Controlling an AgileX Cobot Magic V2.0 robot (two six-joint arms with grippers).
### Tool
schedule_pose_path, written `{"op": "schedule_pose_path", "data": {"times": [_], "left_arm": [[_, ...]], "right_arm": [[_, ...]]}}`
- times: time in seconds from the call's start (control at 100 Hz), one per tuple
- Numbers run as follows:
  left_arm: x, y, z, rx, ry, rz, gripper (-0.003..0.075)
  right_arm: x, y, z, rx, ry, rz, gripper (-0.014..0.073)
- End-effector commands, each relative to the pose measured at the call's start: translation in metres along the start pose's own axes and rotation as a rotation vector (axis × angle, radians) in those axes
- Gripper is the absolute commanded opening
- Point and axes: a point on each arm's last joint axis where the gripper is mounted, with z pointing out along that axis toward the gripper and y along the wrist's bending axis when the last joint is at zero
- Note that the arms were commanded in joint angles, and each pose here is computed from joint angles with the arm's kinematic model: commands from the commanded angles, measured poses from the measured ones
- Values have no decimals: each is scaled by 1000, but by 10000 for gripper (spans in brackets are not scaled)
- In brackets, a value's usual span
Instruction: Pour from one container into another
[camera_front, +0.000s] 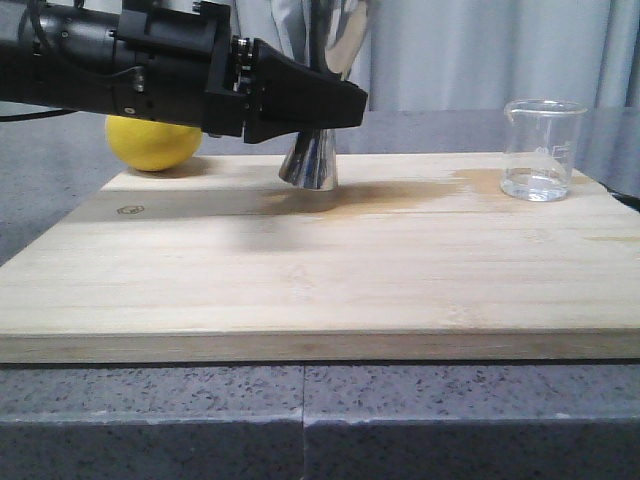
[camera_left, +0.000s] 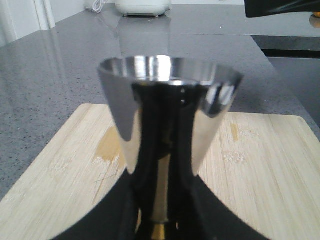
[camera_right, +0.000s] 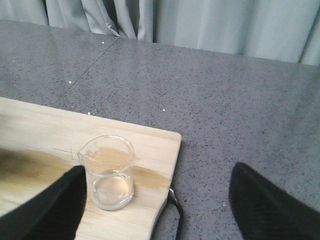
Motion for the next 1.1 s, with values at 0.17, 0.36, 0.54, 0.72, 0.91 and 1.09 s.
{"op": "schedule_pose_path", "data": {"times": [0.17, 0.36, 0.54, 0.72, 0.91, 1.09], "left_arm": [[-31, -1, -2, -15, -123, 35, 62], [-31, -1, -2, -16, -123, 49, 62], [-31, -1, -2, -16, -123, 50, 62], [-31, -1, -2, -12, -127, 52, 62], [-23, 0, -1, 28, -154, 29, 62], [-19, 1, 0, 28, -149, 26, 62]], "right_arm": [[-21, -1, -4, 8, -129, -20, 532], [-21, -1, -4, 8, -129, -20, 533], [-21, -1, -4, 8, -129, -20, 532], [-21, -1, -4, 8, -129, -20, 532], [-21, -1, -4, 8, -129, -22, 532], [-21, -1, -4, 8, -129, -27, 533]]}}
